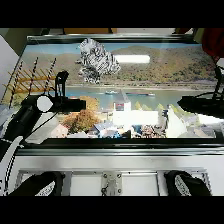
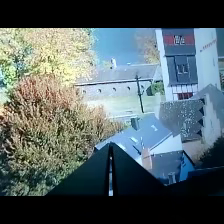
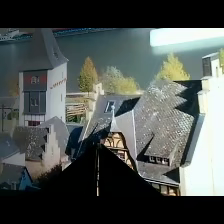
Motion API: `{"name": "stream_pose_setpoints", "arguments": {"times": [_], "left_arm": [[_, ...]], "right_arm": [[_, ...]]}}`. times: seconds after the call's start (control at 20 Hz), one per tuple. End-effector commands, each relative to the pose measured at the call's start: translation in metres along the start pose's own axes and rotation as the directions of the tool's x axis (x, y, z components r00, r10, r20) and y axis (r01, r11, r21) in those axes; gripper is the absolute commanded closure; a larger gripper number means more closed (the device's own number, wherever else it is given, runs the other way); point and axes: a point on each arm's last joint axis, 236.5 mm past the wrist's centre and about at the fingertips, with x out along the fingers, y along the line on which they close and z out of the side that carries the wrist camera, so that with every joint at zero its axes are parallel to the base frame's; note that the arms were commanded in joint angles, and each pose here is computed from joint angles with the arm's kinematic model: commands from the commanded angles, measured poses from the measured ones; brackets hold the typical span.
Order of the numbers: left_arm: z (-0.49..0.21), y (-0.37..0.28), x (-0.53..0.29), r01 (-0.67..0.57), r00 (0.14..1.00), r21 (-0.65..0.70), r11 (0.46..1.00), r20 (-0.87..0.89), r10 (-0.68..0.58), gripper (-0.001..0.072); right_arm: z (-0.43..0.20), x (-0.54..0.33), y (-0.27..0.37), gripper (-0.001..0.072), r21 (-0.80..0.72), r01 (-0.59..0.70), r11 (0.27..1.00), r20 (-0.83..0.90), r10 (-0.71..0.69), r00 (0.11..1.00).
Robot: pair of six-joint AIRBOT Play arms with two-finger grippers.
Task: Fold the clothes and pants, and hang the long-sleeved shirts on hangers.
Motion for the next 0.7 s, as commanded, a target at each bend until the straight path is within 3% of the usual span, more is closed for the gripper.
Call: {"name": "stream_pose_setpoints", "arguments": {"times": [0.0,0.3,0.35,0.45,0.65], "left_arm": [[0.000,0.000,0.000,0.000,1.000,0.001,1.000,0.000,0.000,0.0696],[0.000,0.001,0.000,-0.004,1.000,0.004,1.000,-0.001,0.004,0.0696],[0.005,0.008,-0.003,-0.034,0.999,0.039,0.999,0.016,0.033,0.0667],[0.021,0.038,-0.020,-0.161,0.987,0.159,0.974,0.037,0.157,-0.0013],[0.044,0.146,-0.077,-0.485,0.874,0.177,0.856,0.064,0.482,-0.0013]], "right_arm": [[0.000,0.000,0.000,0.0693,0.001,0.000,1.000,-0.001,0.000,1.000],[0.000,0.000,0.000,0.0693,0.001,0.000,1.000,-0.001,0.000,1.000],[0.000,0.000,0.000,0.0693,0.001,0.000,1.000,-0.001,0.000,1.000],[0.000,0.000,0.000,0.0693,0.001,0.000,1.000,-0.001,0.000,1.000],[0.000,0.000,0.000,0.0693,0.001,0.000,1.000,-0.001,0.000,1.000]]}}
